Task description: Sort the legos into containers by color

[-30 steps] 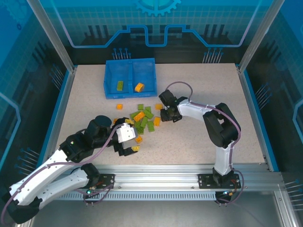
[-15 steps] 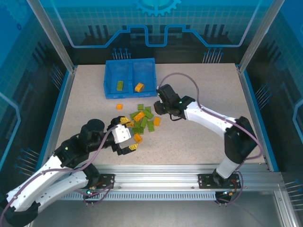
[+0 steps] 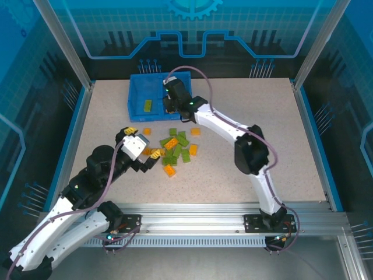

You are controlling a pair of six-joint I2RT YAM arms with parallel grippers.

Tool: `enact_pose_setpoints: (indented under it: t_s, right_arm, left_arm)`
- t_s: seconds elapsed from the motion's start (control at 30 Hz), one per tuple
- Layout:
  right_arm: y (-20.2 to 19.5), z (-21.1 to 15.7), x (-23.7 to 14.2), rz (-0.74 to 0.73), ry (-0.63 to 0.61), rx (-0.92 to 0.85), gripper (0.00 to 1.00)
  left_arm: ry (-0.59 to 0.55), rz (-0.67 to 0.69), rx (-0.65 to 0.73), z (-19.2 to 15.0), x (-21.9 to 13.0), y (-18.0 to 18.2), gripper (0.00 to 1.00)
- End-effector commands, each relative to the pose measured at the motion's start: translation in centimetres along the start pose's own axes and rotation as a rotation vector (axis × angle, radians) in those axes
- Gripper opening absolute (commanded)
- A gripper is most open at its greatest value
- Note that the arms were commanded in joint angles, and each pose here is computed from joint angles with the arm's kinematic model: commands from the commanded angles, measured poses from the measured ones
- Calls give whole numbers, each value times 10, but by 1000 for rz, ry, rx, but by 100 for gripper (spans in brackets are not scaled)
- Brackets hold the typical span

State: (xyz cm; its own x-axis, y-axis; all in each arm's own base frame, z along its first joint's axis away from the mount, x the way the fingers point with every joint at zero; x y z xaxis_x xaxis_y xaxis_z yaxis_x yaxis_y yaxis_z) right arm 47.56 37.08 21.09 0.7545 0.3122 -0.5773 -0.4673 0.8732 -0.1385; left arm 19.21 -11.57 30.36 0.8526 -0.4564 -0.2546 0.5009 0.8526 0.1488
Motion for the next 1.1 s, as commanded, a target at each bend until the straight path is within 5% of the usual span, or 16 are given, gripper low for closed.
enact_pose_setpoints:
  t_s: [0.0, 0.33, 0.57, 0.7, 0.83, 1.07]
  right_arm:
    - [-13, -13, 32, -73, 77, -49, 30]
    - [-16, -50, 77, -72, 213, -40, 37]
    - [-23, -29, 49, -46, 197, -24, 47]
    - [-29, -1, 8, -11, 138, -15, 47]
    - [-32, 20, -60, 85, 82, 27, 49]
    - [-13, -7, -189, 438, 46, 28, 70]
  left_arm:
    - [-35, 105, -71, 13, -3, 17, 99]
    - [-3, 130, -93, 10, 2, 22, 99]
    - [37, 178, -125, 6, 8, 31, 98]
    - [58, 228, -206, 11, 9, 40, 99]
    - [160, 345, -463, 13, 8, 53, 99]
    - [332, 494, -875, -34, 26, 49, 99]
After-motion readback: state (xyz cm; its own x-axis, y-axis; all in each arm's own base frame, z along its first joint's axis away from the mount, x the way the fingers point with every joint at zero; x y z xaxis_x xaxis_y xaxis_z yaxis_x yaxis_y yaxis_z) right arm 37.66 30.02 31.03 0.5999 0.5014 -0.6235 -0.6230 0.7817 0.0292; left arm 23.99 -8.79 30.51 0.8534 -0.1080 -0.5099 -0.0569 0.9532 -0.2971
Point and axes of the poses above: each hand's point on the last joint's axis, 136 mm out from that joint toward the fingers, its own x axis out along the fingers, its own y axis along the line the jaws close on, z = x × y, the point moved 4 cm from there along -x, back along the fingers, and after that the axes turned 9 degrees about -x, right-handed, at the moved point
